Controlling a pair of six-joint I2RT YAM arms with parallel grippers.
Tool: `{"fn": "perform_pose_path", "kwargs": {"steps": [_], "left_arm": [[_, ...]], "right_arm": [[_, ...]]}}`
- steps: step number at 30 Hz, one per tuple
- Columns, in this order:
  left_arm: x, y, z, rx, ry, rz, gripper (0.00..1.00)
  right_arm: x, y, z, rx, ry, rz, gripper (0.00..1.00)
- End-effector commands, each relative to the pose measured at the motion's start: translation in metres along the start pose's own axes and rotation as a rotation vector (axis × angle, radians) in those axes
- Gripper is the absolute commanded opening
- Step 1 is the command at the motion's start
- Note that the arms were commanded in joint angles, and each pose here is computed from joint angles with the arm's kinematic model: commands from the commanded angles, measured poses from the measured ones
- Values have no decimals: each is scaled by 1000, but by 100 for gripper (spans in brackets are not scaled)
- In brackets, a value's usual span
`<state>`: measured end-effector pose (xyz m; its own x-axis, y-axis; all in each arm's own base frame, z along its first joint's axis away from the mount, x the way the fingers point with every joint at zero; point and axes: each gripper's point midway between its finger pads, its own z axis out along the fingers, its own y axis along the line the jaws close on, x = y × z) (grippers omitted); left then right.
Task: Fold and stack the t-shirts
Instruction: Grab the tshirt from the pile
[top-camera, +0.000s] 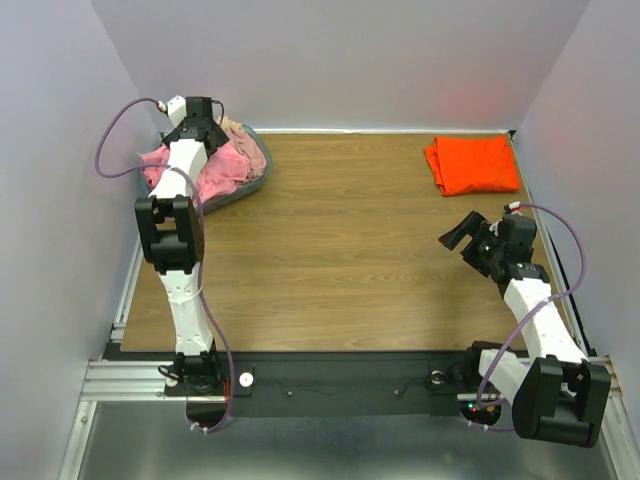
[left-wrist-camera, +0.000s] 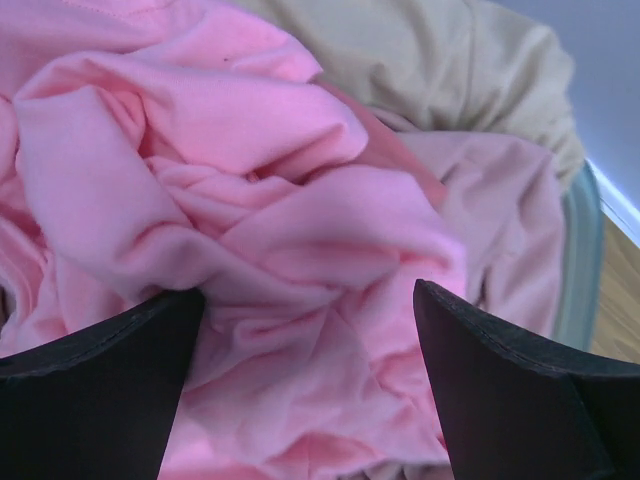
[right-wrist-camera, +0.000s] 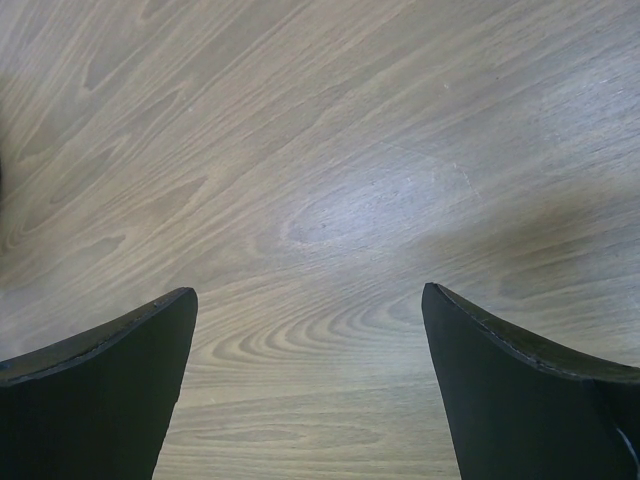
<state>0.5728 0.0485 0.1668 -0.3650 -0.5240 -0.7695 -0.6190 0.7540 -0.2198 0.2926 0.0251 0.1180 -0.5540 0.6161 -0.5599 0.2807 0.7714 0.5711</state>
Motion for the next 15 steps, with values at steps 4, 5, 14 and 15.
{"fn": "perform_pose_path", "kwargs": {"steps": [4,5,14,15], "left_arm": [[-16,21,30,-73,44,13,82],[-22,18,31,-65,39,5,60],[-94,1,-60,100,-115,-66,21],[-101,1,-70,109,-132,-71,21]], "right_arm": [[-23,7,1,-13,-75,-47,100],[-23,7,1,-16,-77,-49,100],[-22,9,0,-24,-77,-52,100],[-21,10,0,-32,-69,-52,100]]}}
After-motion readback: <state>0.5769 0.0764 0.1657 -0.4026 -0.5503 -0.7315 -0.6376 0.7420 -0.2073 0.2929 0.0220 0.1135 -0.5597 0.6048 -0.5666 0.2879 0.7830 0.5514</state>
